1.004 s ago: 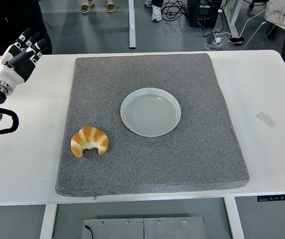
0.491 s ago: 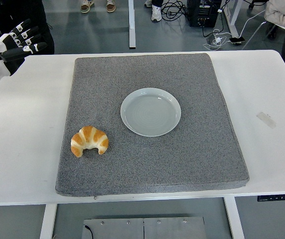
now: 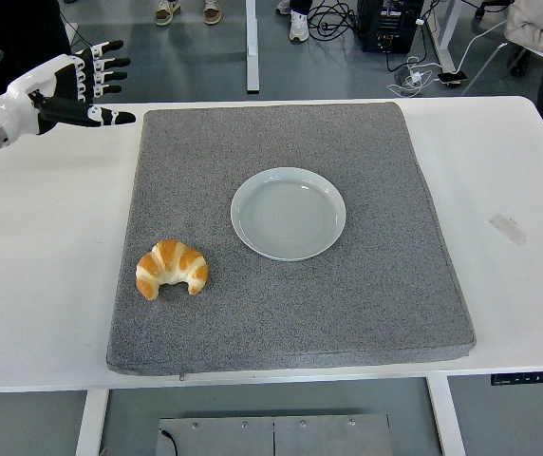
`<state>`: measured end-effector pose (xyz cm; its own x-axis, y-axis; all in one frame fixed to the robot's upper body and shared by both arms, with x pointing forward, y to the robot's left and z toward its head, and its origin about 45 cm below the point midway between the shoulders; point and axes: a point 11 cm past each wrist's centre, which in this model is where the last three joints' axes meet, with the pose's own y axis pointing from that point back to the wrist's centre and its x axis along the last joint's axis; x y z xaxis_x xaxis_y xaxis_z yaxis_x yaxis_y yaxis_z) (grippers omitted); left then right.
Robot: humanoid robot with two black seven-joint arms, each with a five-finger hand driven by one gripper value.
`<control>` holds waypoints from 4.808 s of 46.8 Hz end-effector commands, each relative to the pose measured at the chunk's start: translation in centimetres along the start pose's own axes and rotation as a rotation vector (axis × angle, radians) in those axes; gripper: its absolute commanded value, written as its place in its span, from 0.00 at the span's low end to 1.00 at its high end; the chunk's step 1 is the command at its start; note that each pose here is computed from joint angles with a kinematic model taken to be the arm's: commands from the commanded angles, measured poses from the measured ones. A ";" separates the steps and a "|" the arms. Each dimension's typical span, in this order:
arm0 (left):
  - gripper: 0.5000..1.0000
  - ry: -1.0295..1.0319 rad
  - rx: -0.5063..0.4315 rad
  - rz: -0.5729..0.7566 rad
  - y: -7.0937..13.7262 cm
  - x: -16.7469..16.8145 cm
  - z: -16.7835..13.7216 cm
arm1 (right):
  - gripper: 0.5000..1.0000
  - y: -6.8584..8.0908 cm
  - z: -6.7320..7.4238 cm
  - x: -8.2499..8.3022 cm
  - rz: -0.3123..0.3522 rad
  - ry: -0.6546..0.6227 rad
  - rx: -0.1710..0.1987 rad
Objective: Place the bread on the plate
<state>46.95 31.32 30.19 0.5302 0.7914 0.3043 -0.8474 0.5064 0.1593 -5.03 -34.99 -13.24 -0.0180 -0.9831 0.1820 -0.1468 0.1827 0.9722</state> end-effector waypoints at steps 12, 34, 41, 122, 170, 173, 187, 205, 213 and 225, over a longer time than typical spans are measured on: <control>0.93 -0.271 0.121 -0.168 0.3 -3.6 0.0 | 1.00 0.0 0.0 0.0 0.000 0.000 0.000; 0.94 -0.372 0.137 -0.327 1.8 -6.8 1.6 | 1.00 0.0 0.0 0.0 0.001 0.000 -0.001; 0.94 -0.442 0.171 -0.367 2.5 -8.1 1.0 | 1.00 0.0 0.0 0.0 0.000 0.000 0.000; 0.94 -0.754 0.094 -0.225 6.1 -15.5 -5.8 | 1.00 0.0 0.0 0.0 0.001 0.000 -0.001; 0.61 -0.815 0.092 -0.117 5.2 -15.4 -8.5 | 1.00 0.0 0.0 0.0 0.001 0.000 0.000; 0.51 -0.812 0.096 -0.119 5.3 -15.5 -8.7 | 1.00 0.0 0.0 0.0 0.000 0.000 0.000; 0.43 -0.806 0.069 -0.107 5.1 -15.9 -8.4 | 1.00 0.0 0.0 0.0 0.000 0.000 -0.001; 0.00 -0.800 0.048 -0.114 4.9 -16.4 -8.2 | 1.00 0.0 0.0 0.0 0.000 0.000 -0.001; 0.00 -0.818 0.031 -0.098 4.8 -15.8 -7.5 | 1.00 0.0 0.0 0.0 0.000 0.000 0.000; 0.00 -0.851 -0.038 0.000 3.1 -12.8 -3.4 | 1.00 0.0 0.0 0.0 0.000 0.000 -0.001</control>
<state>36.99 24.10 22.56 0.3400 0.2617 0.9033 -0.8329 0.5298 0.1601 -5.04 -34.99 -13.24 -0.0180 -0.9831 0.1821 -0.1467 0.1827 0.9722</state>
